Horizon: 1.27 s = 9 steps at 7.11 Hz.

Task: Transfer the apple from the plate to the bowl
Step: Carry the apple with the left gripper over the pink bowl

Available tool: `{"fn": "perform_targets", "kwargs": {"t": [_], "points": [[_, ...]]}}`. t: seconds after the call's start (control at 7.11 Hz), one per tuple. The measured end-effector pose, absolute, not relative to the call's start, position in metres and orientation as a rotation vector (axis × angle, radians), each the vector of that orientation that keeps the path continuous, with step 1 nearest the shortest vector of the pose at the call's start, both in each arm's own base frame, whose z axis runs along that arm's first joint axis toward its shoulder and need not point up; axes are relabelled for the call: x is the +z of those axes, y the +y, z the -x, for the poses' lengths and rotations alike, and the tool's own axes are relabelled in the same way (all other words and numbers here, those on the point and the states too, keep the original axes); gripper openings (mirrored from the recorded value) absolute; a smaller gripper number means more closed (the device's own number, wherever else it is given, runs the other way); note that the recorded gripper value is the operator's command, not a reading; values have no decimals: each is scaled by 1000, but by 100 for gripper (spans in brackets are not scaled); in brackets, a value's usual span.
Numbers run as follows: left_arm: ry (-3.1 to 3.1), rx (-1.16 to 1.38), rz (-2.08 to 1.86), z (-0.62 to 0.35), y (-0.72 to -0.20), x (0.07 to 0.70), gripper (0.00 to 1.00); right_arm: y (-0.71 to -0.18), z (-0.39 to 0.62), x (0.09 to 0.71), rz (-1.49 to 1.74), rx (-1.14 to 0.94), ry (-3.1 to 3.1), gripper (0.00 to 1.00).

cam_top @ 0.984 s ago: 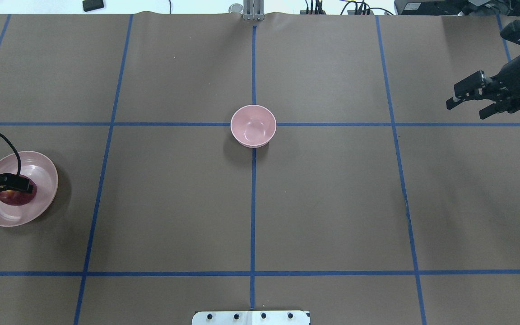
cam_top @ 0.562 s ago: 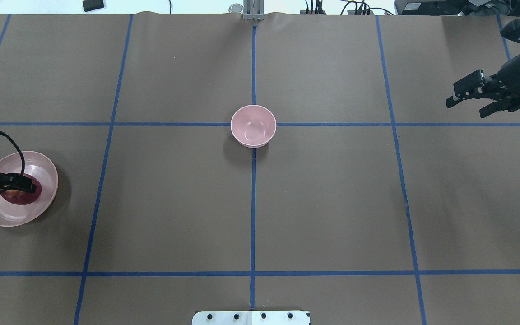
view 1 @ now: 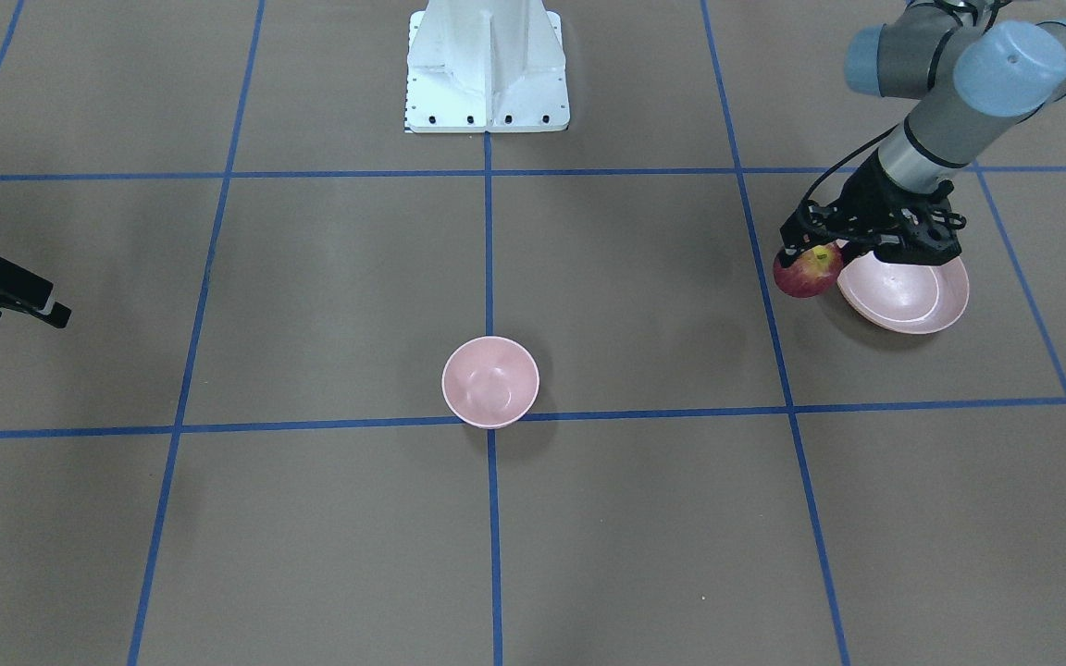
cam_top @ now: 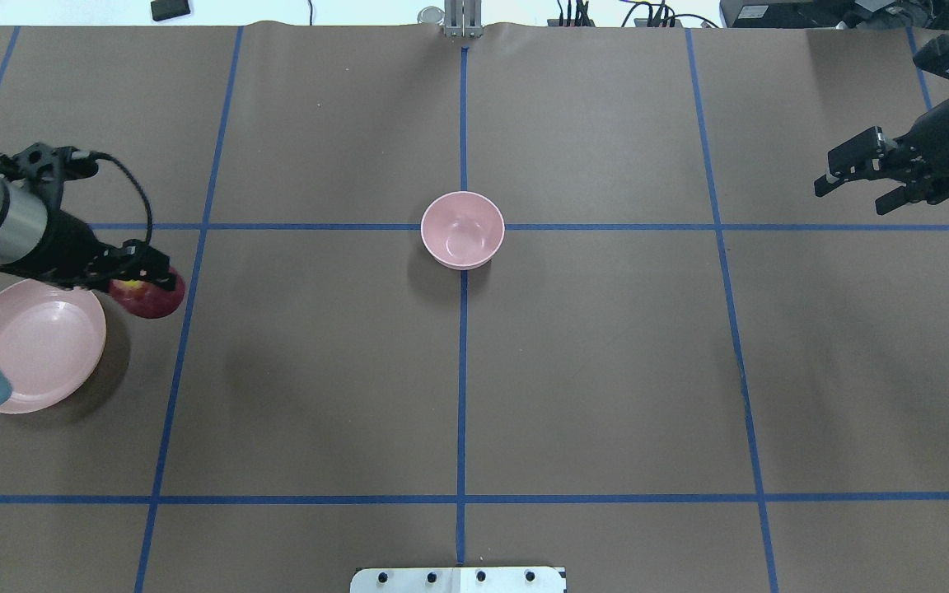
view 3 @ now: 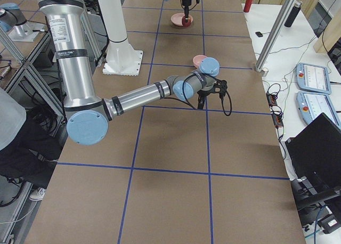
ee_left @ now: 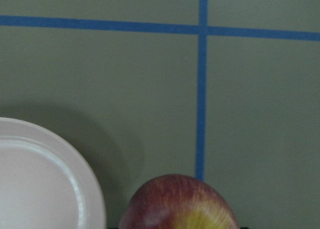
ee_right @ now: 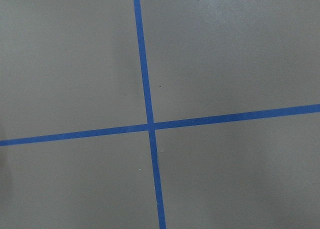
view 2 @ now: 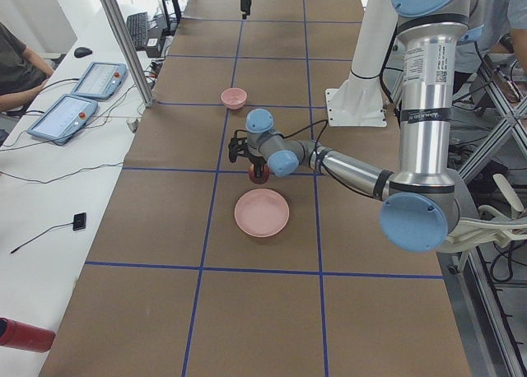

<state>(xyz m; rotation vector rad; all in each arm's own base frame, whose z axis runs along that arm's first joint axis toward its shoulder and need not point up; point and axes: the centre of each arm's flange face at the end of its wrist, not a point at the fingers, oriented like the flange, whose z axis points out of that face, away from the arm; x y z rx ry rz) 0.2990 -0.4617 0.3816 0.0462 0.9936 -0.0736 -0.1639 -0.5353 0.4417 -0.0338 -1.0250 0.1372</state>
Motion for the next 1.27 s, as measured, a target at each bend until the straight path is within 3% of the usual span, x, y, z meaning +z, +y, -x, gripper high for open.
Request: {"fn": "perform_targets", "kwargs": {"t": [0.7,1.12,1.27], "points": [[905,-209,-47,-510,-559,146,0,-535,165,448,19,131,-1006,100],[907,-210,-64,-573,-577,121,0,-535,169,450,15,125,-998,100],[899,-203,-71,-584,-570,124,26,-535,170,450,15,124,-996,100]]}}
